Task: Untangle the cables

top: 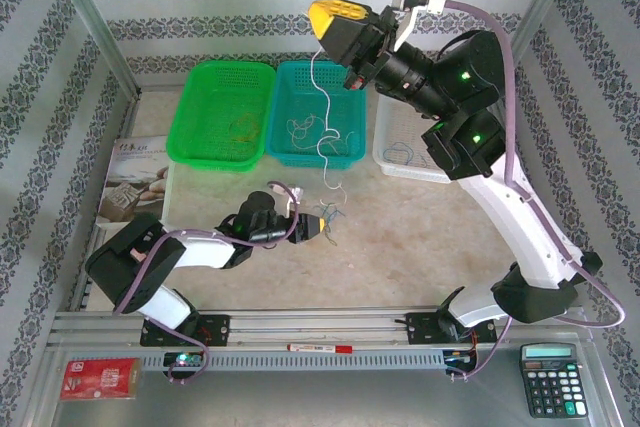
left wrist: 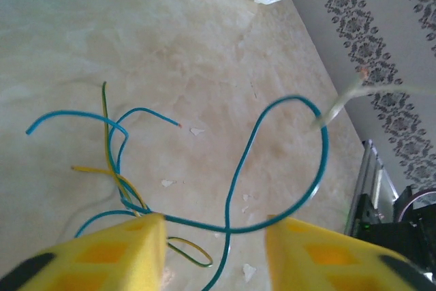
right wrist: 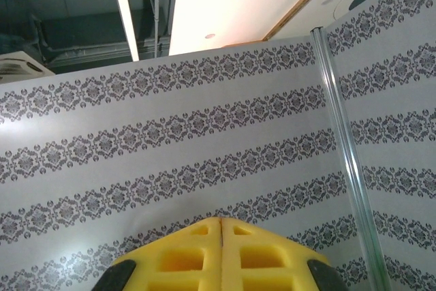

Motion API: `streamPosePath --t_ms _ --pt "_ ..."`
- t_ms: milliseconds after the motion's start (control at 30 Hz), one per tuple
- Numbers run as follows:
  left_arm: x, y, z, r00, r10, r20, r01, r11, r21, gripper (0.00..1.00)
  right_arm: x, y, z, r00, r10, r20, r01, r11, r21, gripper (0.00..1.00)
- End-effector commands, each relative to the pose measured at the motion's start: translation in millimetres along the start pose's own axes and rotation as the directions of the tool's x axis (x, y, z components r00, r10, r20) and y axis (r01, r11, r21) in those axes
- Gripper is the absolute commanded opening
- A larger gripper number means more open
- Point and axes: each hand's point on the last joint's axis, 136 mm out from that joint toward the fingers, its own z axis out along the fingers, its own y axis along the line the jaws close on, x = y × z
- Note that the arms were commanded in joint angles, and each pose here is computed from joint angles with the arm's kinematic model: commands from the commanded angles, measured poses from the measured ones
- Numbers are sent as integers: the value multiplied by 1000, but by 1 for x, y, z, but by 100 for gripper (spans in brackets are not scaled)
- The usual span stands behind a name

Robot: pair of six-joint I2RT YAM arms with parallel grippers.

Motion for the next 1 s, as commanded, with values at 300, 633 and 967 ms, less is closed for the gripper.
streamPosePath --t_ms 300,633,967 --pt "-5 0 5 997 -27 71 25 999 40 0 -35 39 -20 996 -57 74 62 996 -67 0" --pt "4 6 -11 999 16 50 -15 999 -33 1 -37 42 -21 996 -57 72 63 995 -79 0" --pt "-1 -1 -19 987 162 18 -160 982 -101 40 -33 40 -20 997 -50 64 55 995 -81 0"
